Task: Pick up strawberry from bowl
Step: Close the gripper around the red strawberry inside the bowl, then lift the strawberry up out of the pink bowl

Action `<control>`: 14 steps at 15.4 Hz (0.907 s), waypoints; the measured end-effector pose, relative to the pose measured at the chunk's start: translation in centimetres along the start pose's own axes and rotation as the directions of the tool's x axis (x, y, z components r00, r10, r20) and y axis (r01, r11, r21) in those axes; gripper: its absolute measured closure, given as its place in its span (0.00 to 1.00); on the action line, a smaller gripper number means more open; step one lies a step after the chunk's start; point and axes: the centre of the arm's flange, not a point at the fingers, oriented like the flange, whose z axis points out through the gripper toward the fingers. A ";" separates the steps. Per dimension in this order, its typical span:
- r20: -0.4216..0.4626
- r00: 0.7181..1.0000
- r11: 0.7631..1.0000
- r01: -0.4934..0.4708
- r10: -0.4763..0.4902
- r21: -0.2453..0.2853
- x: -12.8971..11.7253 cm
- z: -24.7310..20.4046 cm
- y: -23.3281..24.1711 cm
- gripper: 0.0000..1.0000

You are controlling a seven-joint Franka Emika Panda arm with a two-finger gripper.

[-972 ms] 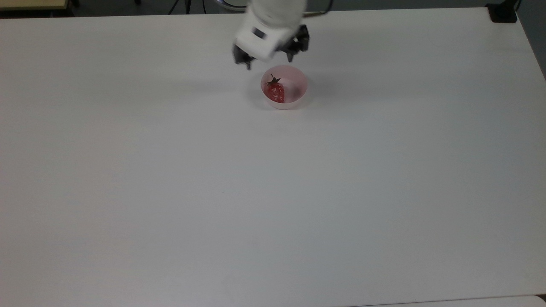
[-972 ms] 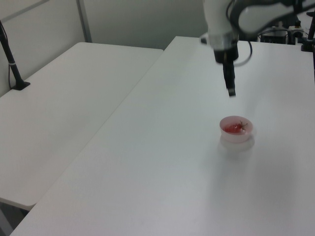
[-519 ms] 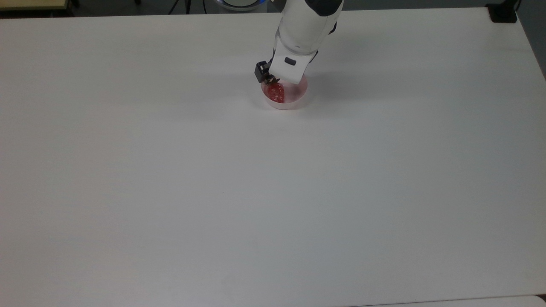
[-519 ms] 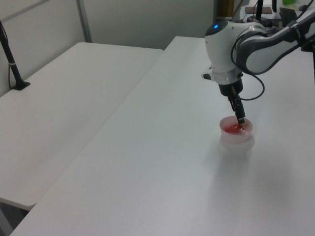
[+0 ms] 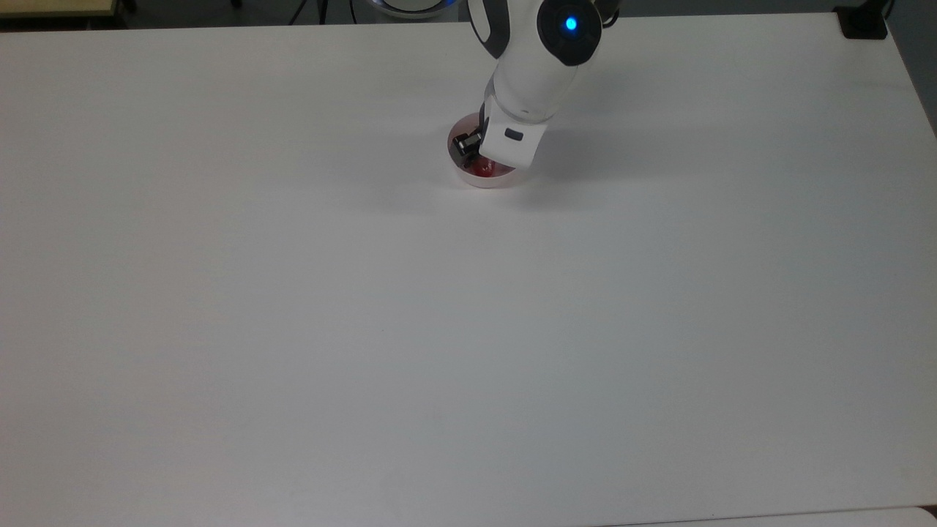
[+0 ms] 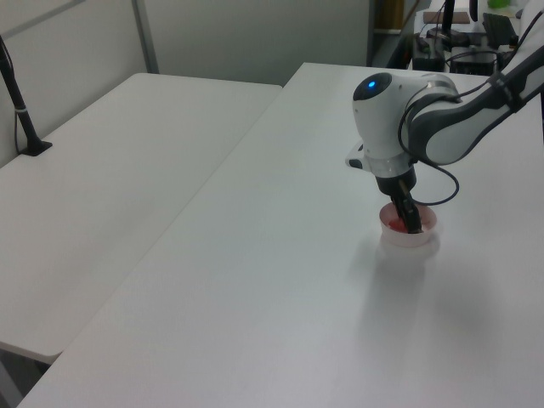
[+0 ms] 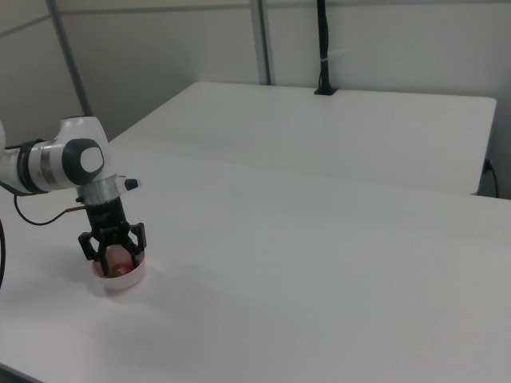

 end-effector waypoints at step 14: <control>-0.052 0.999 1.000 0.000 -0.001 -0.023 -0.3 -2.7 0.5 0.59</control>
